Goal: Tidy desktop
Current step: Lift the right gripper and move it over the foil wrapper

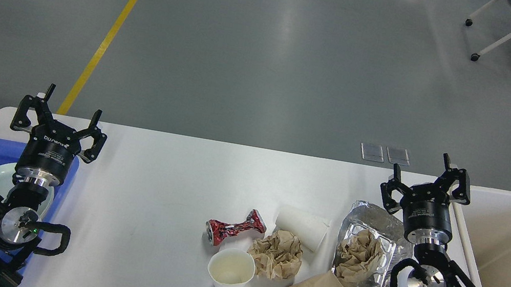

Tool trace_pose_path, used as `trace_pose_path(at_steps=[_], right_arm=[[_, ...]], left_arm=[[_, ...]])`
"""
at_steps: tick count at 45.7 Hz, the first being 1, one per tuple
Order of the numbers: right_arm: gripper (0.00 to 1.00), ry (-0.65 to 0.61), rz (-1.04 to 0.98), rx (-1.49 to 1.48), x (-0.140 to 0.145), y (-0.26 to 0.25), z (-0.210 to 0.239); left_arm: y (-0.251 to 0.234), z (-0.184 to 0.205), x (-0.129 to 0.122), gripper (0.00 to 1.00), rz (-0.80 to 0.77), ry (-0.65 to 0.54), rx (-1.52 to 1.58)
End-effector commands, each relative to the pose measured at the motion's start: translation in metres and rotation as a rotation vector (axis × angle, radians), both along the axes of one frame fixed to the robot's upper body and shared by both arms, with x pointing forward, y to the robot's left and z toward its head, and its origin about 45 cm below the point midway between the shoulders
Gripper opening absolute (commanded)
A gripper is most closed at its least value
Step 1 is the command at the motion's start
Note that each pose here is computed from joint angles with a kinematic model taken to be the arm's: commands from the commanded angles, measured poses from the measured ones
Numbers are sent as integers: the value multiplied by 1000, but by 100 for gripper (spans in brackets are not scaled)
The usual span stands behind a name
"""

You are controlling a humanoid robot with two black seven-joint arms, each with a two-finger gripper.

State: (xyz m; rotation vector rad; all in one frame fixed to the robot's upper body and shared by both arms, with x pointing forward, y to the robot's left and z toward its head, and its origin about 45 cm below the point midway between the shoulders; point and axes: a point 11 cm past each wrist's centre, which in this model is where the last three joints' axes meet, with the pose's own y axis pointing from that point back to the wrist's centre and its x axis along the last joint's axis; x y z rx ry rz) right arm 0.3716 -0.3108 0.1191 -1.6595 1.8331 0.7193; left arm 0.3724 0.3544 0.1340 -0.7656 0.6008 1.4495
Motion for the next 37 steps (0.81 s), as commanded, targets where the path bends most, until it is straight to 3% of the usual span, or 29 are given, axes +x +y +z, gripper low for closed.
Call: trace_pose_path(at_steps=[1, 20, 28, 37], right_arm=[[100, -11, 9, 2, 1, 2, 3], [100, -56, 93, -142, 8, -24, 26], [100, -111, 358, -378, 28, -25, 65], [100, -23, 681, -834, 42, -36, 98]], left_arm=[[1, 1, 0, 96, 0, -2, 1], [0, 0, 0, 96, 0, 0, 0], [0, 0, 0, 96, 0, 0, 0], [0, 1, 1, 96, -2, -1, 3]])
